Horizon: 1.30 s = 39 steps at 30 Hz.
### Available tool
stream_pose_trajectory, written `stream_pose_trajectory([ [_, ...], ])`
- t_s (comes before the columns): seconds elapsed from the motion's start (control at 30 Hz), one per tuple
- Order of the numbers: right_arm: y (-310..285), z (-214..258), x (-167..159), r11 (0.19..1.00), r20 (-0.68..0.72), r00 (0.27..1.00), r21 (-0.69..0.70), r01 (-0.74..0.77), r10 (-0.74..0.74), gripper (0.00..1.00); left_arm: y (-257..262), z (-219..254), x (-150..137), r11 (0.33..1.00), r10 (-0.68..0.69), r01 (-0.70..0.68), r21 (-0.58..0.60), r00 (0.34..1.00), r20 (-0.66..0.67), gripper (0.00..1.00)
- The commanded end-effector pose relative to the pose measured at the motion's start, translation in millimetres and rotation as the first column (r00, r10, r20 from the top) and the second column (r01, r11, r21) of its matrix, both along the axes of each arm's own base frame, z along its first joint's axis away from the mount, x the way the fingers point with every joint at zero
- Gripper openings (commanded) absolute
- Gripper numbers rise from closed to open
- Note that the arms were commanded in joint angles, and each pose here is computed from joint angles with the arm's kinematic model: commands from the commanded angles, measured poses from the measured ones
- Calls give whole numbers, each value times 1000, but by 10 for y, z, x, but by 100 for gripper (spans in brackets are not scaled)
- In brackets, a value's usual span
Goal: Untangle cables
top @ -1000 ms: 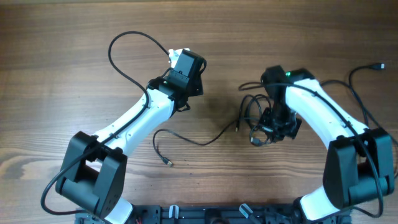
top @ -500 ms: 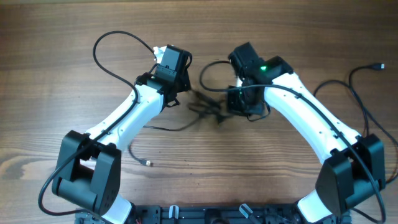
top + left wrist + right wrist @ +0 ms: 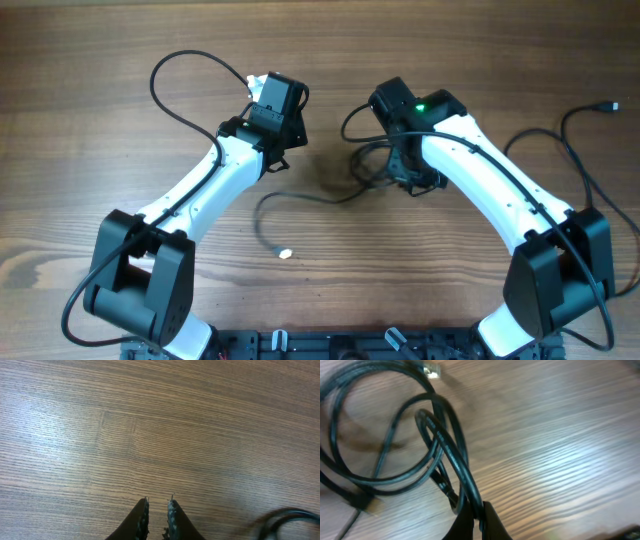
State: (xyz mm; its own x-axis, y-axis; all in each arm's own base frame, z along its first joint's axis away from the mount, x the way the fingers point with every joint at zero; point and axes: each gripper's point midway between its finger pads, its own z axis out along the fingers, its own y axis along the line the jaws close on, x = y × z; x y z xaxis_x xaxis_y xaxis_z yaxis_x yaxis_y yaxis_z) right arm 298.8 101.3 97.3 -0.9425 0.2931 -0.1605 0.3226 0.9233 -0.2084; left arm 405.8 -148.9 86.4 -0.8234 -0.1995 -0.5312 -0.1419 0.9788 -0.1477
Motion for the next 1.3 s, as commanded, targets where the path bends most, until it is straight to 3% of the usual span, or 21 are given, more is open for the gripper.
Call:
stream_pose_trajectory([
  [0.0, -40, 19, 210, 986, 35, 988, -71, -150, 153, 5, -5, -22, 14, 1000, -5, 5, 0, 1000, -6, 16],
  [0.1, -128, 57, 248, 995, 110, 994, -102, 10, 2, 5, 1, -21, 16, 1000, -9, 9, 5, 1000, -5, 17],
  [0.2, -116, 55, 263, 995, 131, 991, -87, 49, -38, 5, 69, -26, 39, 1000, 5, -6, -6, 1000, -10, 16],
  [0.27, 55, -1, 269, 1000, 97, 995, 7, -11, 10, 4, 57, -43, 40, 994, -18, 12, -113, 999, -51, 17],
  [0.33, 571, -55, 265, 939, 62, 977, 270, -214, 205, 4, -43, -11, 23, 961, -96, 71, -266, 992, -81, 22],
  [0.37, 913, -4, 224, 843, 77, 954, 453, -292, 289, 4, -116, 40, 12, 931, -172, 139, -337, 983, -71, 26],
  [0.43, 1364, 227, 221, 649, 121, 950, 705, -287, 290, 4, -329, 267, -78, 786, -397, 357, -504, 917, 30, 38],
  [0.5, 1502, 409, 396, 557, 141, 972, 800, -223, 188, 4, -454, 500, -209, 622, -532, 506, -598, 833, 152, 44],
  [0.53, 1504, 476, 534, 537, 146, 982, 823, -186, 116, 4, -461, 583, -247, 567, -555, 536, -626, 810, 191, 46],
  [0.57, 1501, 526, 629, 520, 146, 987, 840, -158, 64, 4, -443, 609, -248, 553, -555, 538, -636, 807, 201, 47],
  [0.7, 1546, 780, 1004, 428, 163, 979, 898, -98, -119, 4, -376, 605, -220, 562, -542, 529, -635, 816, 200, 59],
  [0.83, 1612, 957, 1173, 360, 162, 965, 930, -80, -206, 4, -392, 625, -237, 548, -547, 533, -645, 811, 205, 71],
  [1.0, 1661, 991, 1151, 297, 41, 962, 954, 42, -269, 4, -399, 630, -241, 544, -550, 536, -645, 809, 208, 68],
  [1.1, 1783, 1033, 1056, 263, 7, 972, 963, 57, -234, 4, -372, 554, -170, 602, -535, 530, -598, 823, 192, 68],
  [1.27, 1999, 1101, 964, 239, 13, 980, 970, 36, -201, 4, -475, 532, -138, 622, -543, 552, -556, 815, 201, 70],
])
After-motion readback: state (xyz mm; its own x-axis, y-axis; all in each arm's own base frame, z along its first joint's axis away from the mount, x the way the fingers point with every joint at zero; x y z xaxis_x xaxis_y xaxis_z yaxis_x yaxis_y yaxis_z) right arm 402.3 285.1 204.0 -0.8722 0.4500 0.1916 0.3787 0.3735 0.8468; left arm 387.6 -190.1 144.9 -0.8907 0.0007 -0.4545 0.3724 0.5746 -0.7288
